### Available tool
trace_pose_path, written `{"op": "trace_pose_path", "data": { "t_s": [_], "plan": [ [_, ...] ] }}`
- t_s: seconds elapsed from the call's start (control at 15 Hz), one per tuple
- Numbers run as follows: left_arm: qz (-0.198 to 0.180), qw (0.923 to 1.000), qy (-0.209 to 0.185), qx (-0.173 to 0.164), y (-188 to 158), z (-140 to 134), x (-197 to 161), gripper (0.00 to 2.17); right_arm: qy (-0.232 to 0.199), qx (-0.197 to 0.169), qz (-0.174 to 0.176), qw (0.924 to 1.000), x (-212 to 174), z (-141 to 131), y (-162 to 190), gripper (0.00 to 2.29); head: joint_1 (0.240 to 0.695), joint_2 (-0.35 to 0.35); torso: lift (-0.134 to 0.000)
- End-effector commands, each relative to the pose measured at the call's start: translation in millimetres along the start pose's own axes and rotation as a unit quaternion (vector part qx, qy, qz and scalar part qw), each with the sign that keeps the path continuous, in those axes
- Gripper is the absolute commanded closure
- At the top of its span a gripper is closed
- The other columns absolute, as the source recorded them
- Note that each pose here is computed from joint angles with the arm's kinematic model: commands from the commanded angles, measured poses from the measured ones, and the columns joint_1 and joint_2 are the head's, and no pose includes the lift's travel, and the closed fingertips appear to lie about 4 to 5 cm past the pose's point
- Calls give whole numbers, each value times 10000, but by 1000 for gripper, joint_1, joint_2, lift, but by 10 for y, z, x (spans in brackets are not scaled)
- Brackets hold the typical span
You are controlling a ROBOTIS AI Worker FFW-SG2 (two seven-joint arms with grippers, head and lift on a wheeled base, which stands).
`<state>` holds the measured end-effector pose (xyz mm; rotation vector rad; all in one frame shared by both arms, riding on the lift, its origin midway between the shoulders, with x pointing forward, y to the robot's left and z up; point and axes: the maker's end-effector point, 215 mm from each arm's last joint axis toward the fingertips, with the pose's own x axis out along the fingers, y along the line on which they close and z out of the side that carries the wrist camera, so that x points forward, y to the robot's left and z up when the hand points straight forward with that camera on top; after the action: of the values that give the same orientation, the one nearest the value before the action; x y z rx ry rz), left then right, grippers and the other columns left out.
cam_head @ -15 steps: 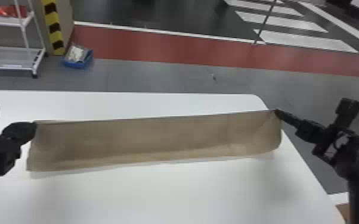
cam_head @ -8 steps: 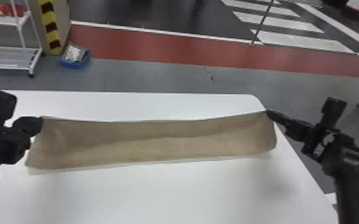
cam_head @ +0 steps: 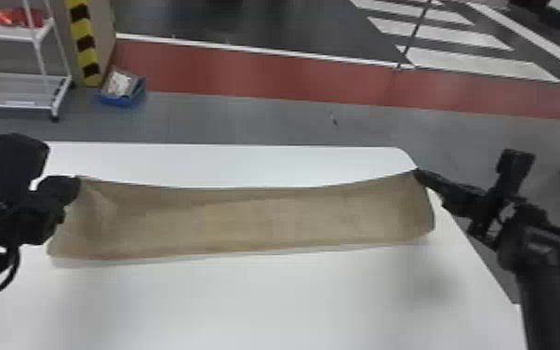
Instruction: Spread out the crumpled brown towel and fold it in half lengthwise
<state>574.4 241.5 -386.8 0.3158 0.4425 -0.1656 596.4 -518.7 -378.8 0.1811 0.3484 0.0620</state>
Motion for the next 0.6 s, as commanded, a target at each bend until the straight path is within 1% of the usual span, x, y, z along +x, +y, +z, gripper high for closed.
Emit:
{"op": "trace_pose_path", "data": {
  "t_s": [0.0,0.27,0.4,0.47,0.53],
  "plan": [
    [14,10000,-55,-2,23,47,-13,1629,-58,1,-15,10000,9,31,-8,1298,695,-253,-124],
    [51,10000,7,33,55,17,50,1629,-80,-17,-36,10000,42,94,1,1295,695,-252,-124],
    [82,9999,51,86,46,-16,93,1629,4,-7,-110,9999,84,13,-23,1295,695,-249,-124],
    [98,9999,77,101,47,-34,111,1625,16,-59,-159,9999,105,0,-33,1295,695,-249,-124],
    [97,9999,79,117,36,-38,123,1575,7,-103,-163,9998,125,11,-22,1281,695,-248,-124]
  ]
}}
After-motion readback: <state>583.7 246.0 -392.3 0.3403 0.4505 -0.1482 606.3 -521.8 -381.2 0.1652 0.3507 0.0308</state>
